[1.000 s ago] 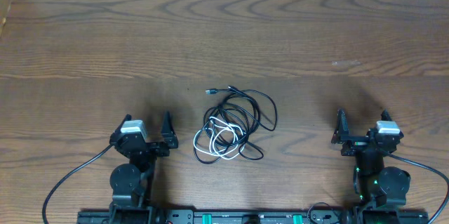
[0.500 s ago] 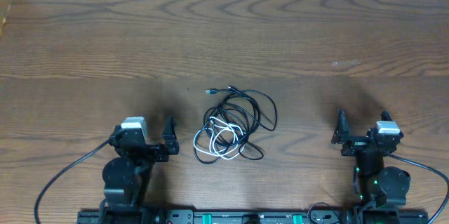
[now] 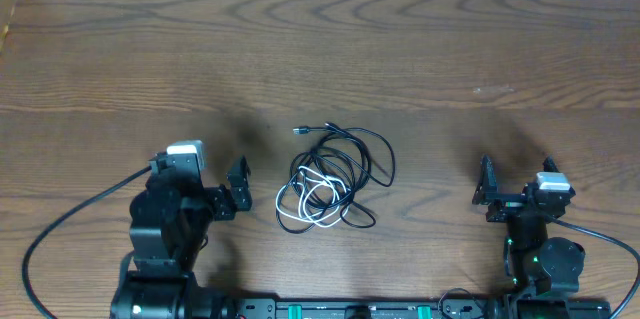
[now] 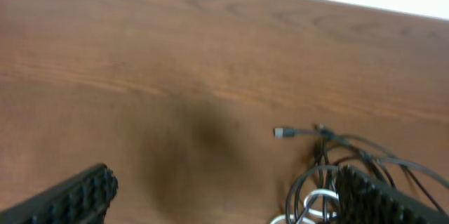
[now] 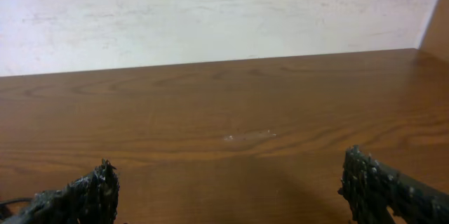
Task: Untangle cables
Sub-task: 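Raise the left gripper and move it toward the left side of the cables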
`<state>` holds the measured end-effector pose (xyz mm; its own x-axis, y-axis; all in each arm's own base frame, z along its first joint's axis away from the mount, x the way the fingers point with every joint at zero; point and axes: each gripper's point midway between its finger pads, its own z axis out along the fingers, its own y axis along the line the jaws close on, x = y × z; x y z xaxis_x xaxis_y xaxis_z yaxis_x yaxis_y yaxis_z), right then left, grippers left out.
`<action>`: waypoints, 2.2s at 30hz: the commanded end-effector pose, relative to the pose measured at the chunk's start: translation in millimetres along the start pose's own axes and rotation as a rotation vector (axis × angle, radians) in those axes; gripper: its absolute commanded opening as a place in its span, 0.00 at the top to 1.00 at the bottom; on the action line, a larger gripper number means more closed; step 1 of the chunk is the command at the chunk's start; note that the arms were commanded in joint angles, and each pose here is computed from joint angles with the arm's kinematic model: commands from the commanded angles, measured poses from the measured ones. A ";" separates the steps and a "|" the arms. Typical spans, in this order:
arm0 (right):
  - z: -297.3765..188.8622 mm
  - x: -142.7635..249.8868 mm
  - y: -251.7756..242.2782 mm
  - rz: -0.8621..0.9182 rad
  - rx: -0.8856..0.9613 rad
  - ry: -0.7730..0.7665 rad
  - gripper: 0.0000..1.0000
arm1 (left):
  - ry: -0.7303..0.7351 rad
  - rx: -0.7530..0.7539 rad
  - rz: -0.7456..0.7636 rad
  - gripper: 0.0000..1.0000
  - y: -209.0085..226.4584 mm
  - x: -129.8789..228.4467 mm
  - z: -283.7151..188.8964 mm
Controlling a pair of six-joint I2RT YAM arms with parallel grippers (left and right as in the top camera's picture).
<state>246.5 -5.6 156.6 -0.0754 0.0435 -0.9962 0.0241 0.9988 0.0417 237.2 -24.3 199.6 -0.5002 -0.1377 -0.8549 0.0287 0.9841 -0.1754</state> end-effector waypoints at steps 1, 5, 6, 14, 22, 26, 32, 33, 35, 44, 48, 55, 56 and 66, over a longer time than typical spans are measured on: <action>-0.3 0.3 0.8 0.005 -0.001 -0.001 0.01 | 0.015 0.015 0.011 0.00 -6.5 -15.8 -7.2; -0.3 0.3 0.8 0.005 -0.001 -0.001 0.01 | 0.049 0.009 0.009 0.00 -7.4 -20.2 -10.2; -0.3 0.3 0.8 0.005 -0.001 -0.001 0.01 | 0.055 0.009 0.009 0.00 -7.8 -21.6 -11.4; -0.3 0.3 0.8 0.005 -0.001 -0.001 0.01 | 0.094 0.021 0.016 0.00 -14.3 -37.1 -22.8; -0.3 0.3 0.8 0.005 -0.001 -0.001 0.01 | 0.182 0.068 0.054 0.00 -25.2 -43.3 -23.3; -0.3 0.2 0.8 0.005 -0.001 -0.001 0.01 | 0.233 0.065 0.048 0.00 -24.0 -36.6 -13.6; -0.3 0.3 0.8 0.005 -0.001 -0.001 0.01 | 0.294 0.056 0.041 0.00 -21.7 -28.0 -0.7; -0.3 0.3 0.7 0.005 -0.001 -0.001 0.01 | 0.299 0.055 0.040 0.00 -21.5 -27.4 0.4; -0.3 0.3 0.8 0.005 -0.001 -0.001 0.01 | 0.308 0.054 0.039 0.00 -21.1 -26.0 2.3; -0.3 0.3 0.8 0.005 -0.001 -0.001 0.01 | 0.315 0.053 0.038 0.00 -20.9 -25.4 5.7; -0.3 0.3 0.8 0.005 -0.001 -0.001 0.01 | 0.314 0.053 0.038 0.00 -20.9 -25.8 6.5; -0.3 0.3 0.8 0.005 -0.001 -0.001 0.01 | 0.344 0.065 0.033 0.00 -22.6 -20.7 11.0; -0.3 0.3 0.8 0.005 -0.001 -0.001 0.01 | 0.354 0.068 0.033 0.00 -23.1 -19.2 12.7; -0.3 0.3 0.8 0.005 -0.001 -0.001 0.01 | 0.438 0.058 0.024 0.00 -20.5 -5.0 29.5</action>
<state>246.5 -5.6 156.6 -0.0754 0.0435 -0.9962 0.0241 0.9988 0.0417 260.8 -43.2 188.7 -0.8200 -0.0618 -0.5690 0.0600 0.9794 -0.1928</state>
